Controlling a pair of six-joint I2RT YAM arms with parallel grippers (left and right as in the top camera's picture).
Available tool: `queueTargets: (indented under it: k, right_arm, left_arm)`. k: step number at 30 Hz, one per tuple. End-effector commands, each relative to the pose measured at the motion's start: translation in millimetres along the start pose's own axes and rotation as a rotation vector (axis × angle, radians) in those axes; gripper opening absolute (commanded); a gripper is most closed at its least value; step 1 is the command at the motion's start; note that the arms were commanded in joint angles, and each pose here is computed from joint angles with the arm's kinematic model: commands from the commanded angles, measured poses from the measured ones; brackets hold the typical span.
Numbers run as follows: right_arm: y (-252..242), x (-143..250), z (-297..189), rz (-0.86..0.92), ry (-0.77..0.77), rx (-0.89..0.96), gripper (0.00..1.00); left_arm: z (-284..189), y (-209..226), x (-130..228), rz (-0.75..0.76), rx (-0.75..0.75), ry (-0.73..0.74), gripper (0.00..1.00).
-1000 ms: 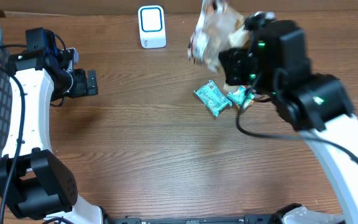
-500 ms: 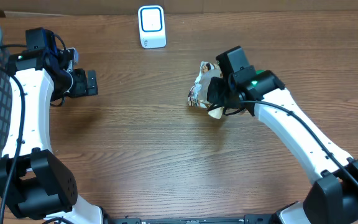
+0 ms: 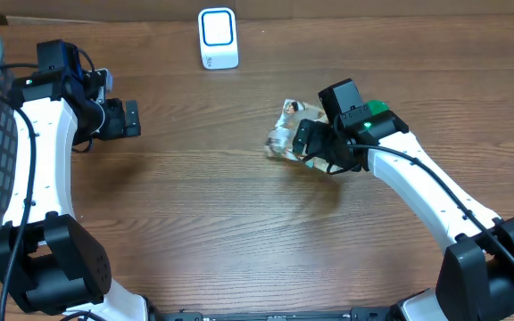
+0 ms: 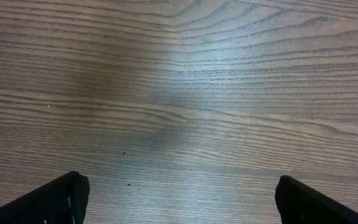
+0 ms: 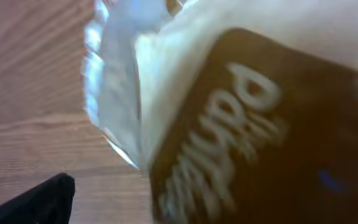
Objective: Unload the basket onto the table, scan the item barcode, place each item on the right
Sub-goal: 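Carry the pouch right and release it beside the jar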
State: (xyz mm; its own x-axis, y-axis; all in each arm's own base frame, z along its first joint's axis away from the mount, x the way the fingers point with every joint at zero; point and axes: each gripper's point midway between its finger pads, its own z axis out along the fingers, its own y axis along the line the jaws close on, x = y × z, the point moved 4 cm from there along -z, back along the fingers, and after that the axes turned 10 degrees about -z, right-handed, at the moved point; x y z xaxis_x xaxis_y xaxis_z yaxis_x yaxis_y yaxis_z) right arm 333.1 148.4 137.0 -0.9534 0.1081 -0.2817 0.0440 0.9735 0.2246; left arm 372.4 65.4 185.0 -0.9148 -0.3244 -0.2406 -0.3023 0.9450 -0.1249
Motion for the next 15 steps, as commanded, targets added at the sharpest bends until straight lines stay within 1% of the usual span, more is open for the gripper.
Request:
queueTargets:
  k: [1, 4, 9, 12, 15]
  right_arm:
    - [5.9, -5.2, -21.4, -0.068, -0.031, -0.032, 1.00]
    - [11.2, -10.9, -53.0, -0.102, -0.080, -0.053, 1.00]
    - [11.1, -14.8, -128.9, -0.126, -0.210, -0.049, 1.00]
    - [11.0, -7.7, -174.4, -0.139, -0.279, -0.078, 1.00]
    - [6.7, 7.6, -216.1, -0.143, -0.344, -0.107, 1.00]
  left_arm:
    - [4.4, 0.3, -0.2, 0.007, -0.001, 0.011, 1.00]
    - [4.4, 0.3, -0.2, 0.007, -0.001, 0.011, 0.99]
    - [4.4, 0.3, -0.2, 0.007, -0.001, 0.011, 1.00]
    - [4.4, 0.3, -0.2, 0.007, -0.001, 0.011, 1.00]
    - [4.4, 0.3, -0.2, 0.007, -0.001, 0.011, 1.00]
